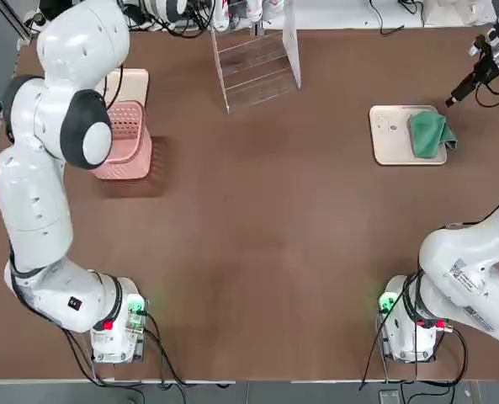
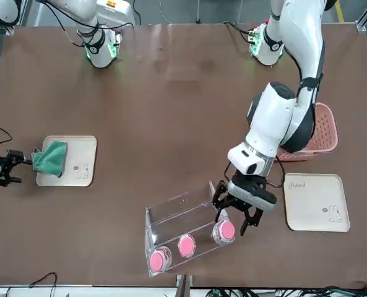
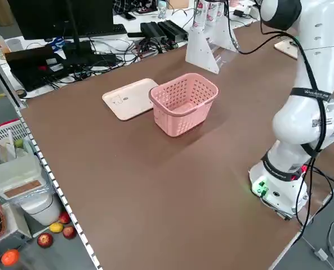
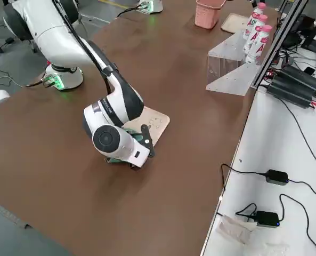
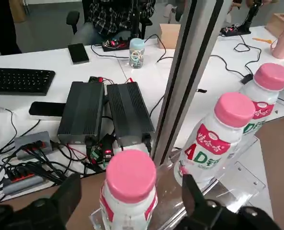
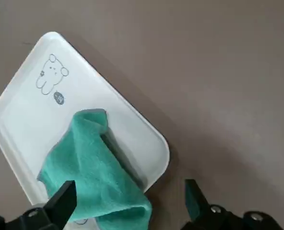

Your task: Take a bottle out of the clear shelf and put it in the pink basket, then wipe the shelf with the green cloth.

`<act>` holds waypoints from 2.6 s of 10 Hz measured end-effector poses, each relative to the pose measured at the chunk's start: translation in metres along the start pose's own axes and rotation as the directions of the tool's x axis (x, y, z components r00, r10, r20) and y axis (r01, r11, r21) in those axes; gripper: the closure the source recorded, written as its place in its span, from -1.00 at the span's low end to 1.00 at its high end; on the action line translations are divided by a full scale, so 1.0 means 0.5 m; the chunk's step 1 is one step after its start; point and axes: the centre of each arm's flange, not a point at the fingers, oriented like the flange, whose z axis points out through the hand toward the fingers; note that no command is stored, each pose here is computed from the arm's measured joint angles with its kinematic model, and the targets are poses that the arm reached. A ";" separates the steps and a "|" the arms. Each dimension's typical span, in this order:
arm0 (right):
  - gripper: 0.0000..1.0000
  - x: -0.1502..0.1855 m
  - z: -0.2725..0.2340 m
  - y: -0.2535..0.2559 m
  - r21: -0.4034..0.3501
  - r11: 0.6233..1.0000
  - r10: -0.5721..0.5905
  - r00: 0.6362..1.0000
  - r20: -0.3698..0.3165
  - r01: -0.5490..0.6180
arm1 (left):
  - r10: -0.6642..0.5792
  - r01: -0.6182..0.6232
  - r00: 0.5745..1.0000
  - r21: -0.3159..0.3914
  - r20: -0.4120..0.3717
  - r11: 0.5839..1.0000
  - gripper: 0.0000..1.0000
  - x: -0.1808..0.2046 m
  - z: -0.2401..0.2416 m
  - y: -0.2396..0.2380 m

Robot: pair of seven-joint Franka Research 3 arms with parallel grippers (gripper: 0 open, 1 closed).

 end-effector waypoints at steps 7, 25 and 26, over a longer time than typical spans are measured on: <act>-1.00 -0.016 0.059 0.001 0.081 0.997 -0.016 1.000 0.011 0.016 | 0.015 -0.016 0.998 -0.010 -0.066 1.000 -0.58 0.001 0.025 0.010; 0.27 -0.018 0.087 0.007 0.082 0.995 -0.063 0.998 -0.010 0.064 | 0.038 -0.038 0.992 -0.001 -0.120 0.999 -0.30 -0.015 0.038 -0.003; -0.07 -0.020 0.092 0.006 0.087 0.994 -0.061 0.998 -0.011 0.062 | 0.037 -0.037 0.993 0.000 -0.113 0.999 -0.30 -0.022 0.042 -0.005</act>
